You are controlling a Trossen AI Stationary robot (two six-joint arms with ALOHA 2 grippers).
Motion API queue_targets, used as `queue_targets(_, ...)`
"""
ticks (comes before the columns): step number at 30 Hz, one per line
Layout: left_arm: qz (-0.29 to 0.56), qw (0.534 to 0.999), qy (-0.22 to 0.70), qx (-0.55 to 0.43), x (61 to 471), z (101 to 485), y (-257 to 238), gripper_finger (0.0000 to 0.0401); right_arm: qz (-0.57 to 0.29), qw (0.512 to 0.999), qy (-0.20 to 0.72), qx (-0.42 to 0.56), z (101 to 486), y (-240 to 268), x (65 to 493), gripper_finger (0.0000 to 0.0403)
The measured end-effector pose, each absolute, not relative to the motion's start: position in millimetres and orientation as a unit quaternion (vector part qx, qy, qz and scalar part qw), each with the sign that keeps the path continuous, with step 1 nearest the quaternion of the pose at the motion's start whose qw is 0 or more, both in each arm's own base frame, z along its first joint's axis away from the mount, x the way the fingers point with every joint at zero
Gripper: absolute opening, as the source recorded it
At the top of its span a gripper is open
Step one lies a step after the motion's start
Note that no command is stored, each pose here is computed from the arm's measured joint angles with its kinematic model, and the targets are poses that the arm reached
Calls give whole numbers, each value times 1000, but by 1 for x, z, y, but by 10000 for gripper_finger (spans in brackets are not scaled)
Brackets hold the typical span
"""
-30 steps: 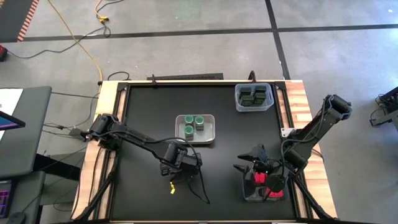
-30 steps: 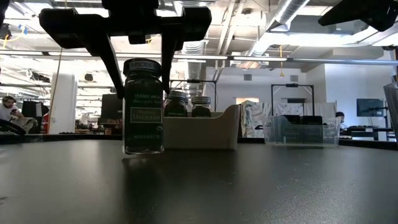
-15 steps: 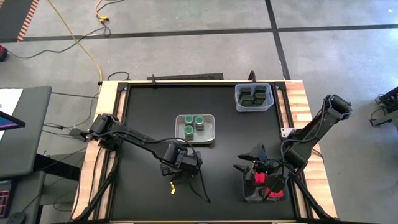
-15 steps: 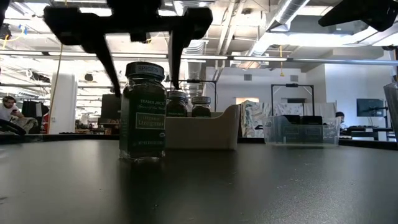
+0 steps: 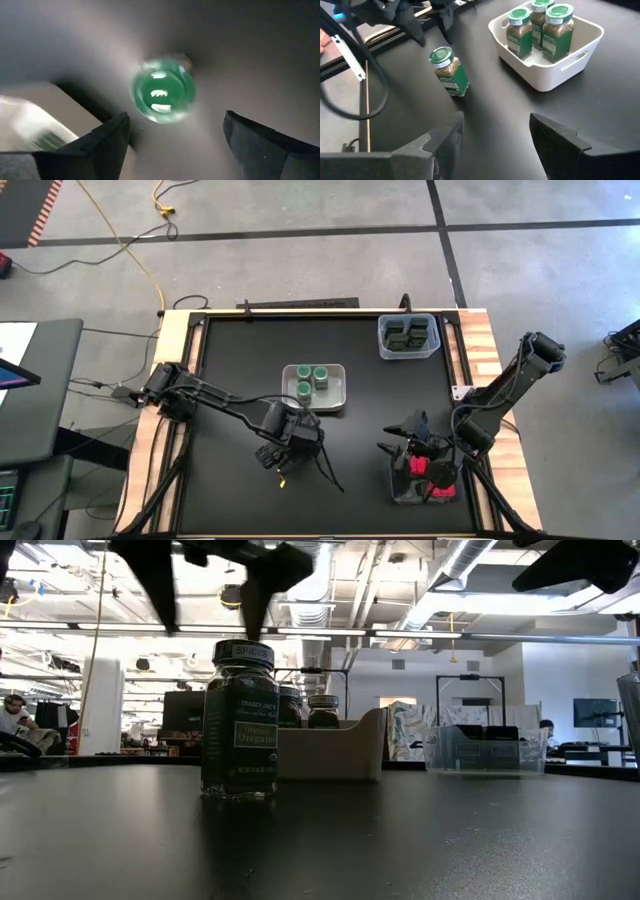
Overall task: Sort spices by type
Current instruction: Put the green seasoning bottle into the white bin
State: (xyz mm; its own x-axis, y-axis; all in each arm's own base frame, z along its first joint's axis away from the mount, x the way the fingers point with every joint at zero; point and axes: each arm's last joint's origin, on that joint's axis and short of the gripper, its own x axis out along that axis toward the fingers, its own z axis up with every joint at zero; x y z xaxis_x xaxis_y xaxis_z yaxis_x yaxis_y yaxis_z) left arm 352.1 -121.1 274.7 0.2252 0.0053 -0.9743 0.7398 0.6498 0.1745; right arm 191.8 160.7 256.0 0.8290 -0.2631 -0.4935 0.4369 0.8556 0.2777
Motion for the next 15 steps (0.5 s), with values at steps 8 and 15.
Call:
queue_targets(8,-218,738,614,176,327,284,-118,306,-205,939,226,158,257,148,203,256)
queue_targets(15,-146,824,542,76,271,278,-107,306,-241,930,208,182,259,131,217,256)
